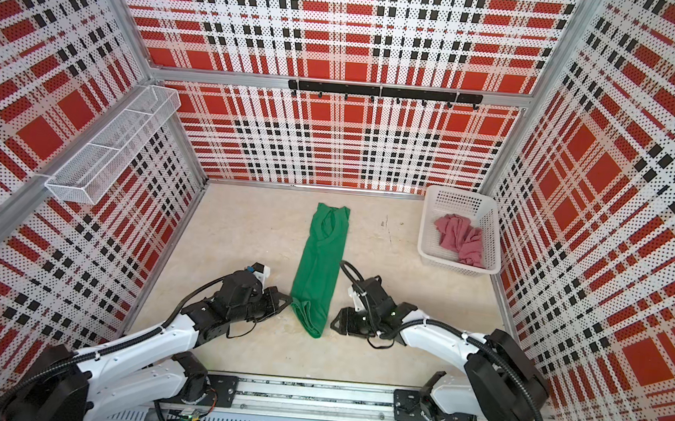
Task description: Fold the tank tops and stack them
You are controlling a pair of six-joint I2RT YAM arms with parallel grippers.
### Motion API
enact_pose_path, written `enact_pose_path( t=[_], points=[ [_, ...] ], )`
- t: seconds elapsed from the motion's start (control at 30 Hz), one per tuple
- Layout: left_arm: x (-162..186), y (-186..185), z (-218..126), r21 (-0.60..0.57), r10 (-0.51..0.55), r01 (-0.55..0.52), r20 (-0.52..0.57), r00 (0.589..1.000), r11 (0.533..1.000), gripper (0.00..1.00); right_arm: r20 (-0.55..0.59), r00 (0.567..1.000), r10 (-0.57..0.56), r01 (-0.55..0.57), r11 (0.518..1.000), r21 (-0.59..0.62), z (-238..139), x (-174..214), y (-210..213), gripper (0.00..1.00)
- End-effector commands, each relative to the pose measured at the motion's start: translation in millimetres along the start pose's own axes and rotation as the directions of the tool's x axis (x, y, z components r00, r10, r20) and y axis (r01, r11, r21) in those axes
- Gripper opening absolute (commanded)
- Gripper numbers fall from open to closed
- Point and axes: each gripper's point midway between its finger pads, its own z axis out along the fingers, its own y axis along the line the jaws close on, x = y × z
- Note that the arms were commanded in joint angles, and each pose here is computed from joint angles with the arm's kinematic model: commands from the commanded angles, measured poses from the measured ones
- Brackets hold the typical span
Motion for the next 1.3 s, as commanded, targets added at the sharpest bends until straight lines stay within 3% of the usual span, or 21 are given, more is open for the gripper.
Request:
enact_pose_path(
  t=[0.0, 0.17, 0.37, 0.47, 0.5, 0.57, 0.67, 0.9, 1.1, 1.13, 1.27],
  points=[
    [20.2, 11.8, -1.9, 0.003, -0.025, 0.025, -0.030, 0.999, 1.000, 0.00, 0.082, 0.990, 0.111, -0.093, 0.976, -0.195, -7.6, -11.1, 37.6, 0.55],
    [53.3, 46.3, -4.1, -0.061, -0.048, 0.043, -0.094, 0.994, 0.997, 0.00, 0.074, 0.987, 0.145, -0.128, 0.973, -0.190, 3.0, -1.1, 39.2, 0.48],
    [58.3, 61.0, -7.5, -0.105, -0.037, 0.026, -0.104, 0.994, 0.994, 0.00, 0.050, 0.984, 0.168, -0.156, 0.968, -0.196, 25.4, 11.9, 45.3, 0.44],
    [56.6, 63.2, -8.0, -0.132, -0.018, 0.004, -0.109, 0.994, 0.991, 0.33, 0.046, 0.983, 0.178, -0.168, 0.970, -0.177, 33.8, 15.6, 41.3, 0.45],
    [54.6, 63.8, -8.7, -0.143, -0.013, -0.002, -0.106, 0.994, 0.990, 0.39, 0.048, 0.982, 0.182, -0.172, 0.971, -0.166, 35.6, 16.6, 38.4, 0.45],
    [51.1, 65.2, -9.5, -0.154, -0.005, -0.011, -0.102, 0.995, 0.988, 0.48, 0.058, 0.980, 0.190, -0.179, 0.972, -0.155, 36.7, 16.2, 34.4, 0.45],
    [49.1, 68.7, -8.5, -0.155, -0.009, -0.007, -0.100, 0.995, 0.988, 0.54, 0.075, 0.978, 0.196, -0.185, 0.973, -0.140, 35.7, 15.2, 29.6, 0.45],
    [51.0, 69.9, -1.9, -0.142, -0.013, -0.003, -0.114, 0.993, 0.990, 0.50, 0.077, 0.975, 0.207, -0.196, 0.973, -0.125, 41.0, 14.8, 24.6, 0.42],
    [54.1, 65.8, 4.7, -0.124, -0.012, -0.004, -0.130, 0.991, 0.992, 0.36, 0.068, 0.975, 0.210, -0.200, 0.970, -0.137, 45.3, 15.0, 26.3, 0.37],
    [55.4, 66.0, 5.7, -0.127, -0.012, -0.006, -0.135, 0.991, 0.992, 0.31, 0.069, 0.975, 0.209, -0.198, 0.970, -0.139, 45.2, 14.4, 27.0, 0.34],
    [58.1, 64.3, 5.0, -0.135, -0.010, -0.010, -0.143, 0.990, 0.991, 0.10, 0.058, 0.978, 0.200, -0.192, 0.973, -0.125, 43.0, 18.2, 24.8, 0.06]
  ],
)
